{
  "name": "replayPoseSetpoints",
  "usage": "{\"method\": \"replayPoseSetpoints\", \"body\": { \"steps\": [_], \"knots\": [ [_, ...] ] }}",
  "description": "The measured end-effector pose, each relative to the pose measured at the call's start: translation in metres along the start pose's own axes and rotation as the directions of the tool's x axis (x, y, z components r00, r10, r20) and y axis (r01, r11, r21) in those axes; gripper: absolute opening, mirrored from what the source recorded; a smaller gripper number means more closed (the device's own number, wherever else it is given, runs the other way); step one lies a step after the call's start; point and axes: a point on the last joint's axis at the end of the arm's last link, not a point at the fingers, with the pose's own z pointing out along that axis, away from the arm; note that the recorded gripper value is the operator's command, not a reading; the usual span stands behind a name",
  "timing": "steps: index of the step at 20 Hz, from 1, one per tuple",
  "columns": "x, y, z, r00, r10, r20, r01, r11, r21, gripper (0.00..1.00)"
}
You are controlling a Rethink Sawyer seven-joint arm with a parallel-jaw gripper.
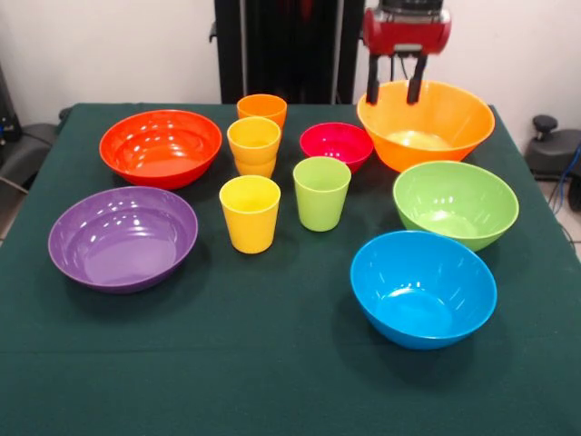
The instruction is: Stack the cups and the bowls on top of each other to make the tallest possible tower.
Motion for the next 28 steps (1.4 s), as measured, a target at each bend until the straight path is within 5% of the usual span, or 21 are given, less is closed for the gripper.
{"method": "replayPoseSetpoints", "body": {
  "steps": [10,19,28],
  "knots": [
    [0.035,-0.021,0.066,0.9945,0.020,-0.102,-0.021,0.9997,-0.009,1.00],
    [0.049,-0.020,0.078,0.9902,0.010,-0.140,-0.012,0.9998,-0.017,1.00],
    [0.052,-0.019,0.092,0.9923,-0.003,-0.124,0.001,0.9998,-0.018,1.00]
  ]
}}
